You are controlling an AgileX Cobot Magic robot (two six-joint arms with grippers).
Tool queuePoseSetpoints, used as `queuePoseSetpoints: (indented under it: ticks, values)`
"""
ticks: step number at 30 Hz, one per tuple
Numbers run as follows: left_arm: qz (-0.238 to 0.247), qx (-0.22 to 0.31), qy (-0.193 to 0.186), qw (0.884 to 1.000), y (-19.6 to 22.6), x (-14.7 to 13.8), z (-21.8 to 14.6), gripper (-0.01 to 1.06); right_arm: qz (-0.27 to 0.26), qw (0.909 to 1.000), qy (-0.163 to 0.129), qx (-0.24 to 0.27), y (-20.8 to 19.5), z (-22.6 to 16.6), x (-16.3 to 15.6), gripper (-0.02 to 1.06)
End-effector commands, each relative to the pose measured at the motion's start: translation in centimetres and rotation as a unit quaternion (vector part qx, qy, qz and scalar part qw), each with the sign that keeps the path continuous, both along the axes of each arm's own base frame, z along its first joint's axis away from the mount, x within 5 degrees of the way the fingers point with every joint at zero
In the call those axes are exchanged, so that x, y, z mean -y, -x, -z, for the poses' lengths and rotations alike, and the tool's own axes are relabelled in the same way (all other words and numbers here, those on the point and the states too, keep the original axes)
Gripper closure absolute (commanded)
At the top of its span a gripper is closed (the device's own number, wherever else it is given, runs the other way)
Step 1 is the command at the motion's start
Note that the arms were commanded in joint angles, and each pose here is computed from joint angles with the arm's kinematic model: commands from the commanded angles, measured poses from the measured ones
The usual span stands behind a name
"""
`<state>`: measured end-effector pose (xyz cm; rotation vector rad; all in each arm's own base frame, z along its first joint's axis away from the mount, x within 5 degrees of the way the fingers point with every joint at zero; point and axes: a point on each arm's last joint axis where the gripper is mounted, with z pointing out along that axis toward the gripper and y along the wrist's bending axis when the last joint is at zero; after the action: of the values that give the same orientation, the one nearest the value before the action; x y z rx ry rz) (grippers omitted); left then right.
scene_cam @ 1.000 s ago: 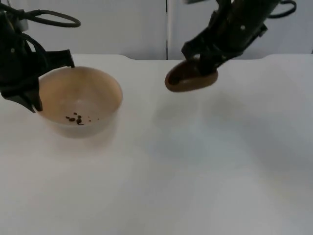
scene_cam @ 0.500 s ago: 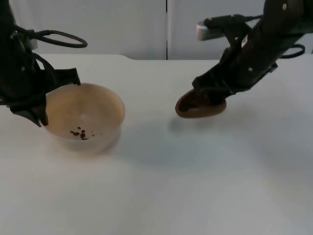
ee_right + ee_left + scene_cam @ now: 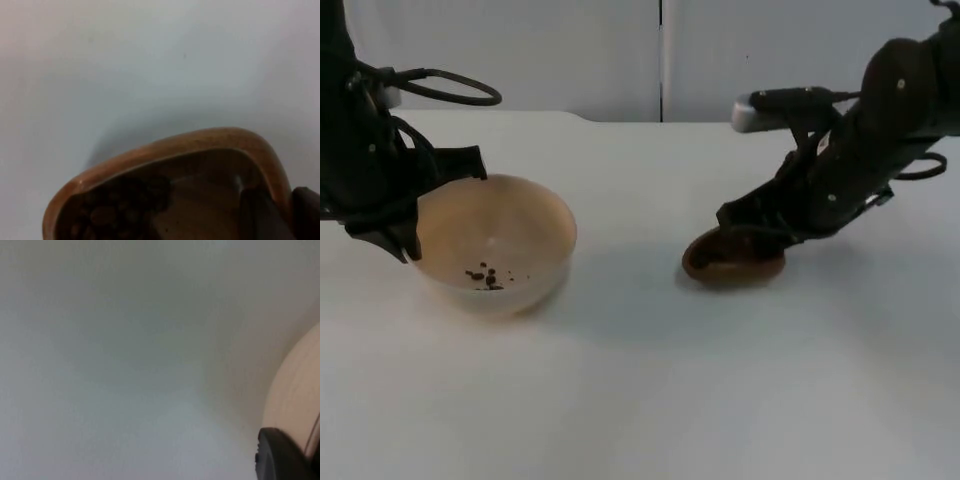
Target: Pick up the bowl with the left hand and pour the coffee beans from the cup into the bowl with the right hand.
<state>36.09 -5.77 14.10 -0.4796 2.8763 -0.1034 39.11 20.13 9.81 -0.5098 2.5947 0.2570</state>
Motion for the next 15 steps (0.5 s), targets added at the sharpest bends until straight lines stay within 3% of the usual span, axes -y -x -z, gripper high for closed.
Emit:
queuePoseSetpoints:
  ticks: [1,15]
  values:
    - [0.002,0.005,-0.002,1.000,-0.1,0.0,-0.1,1.05,0.010,0.9999,-0.003,-0.002,0.0,0.4,0.2,1.04]
    - [0.021,-0.007,-0.016,1.000,-0.2,-0.1,0.9,1.05,0.014,0.9999,-0.002,-0.009,0.0,1.1,0.2,1.04]
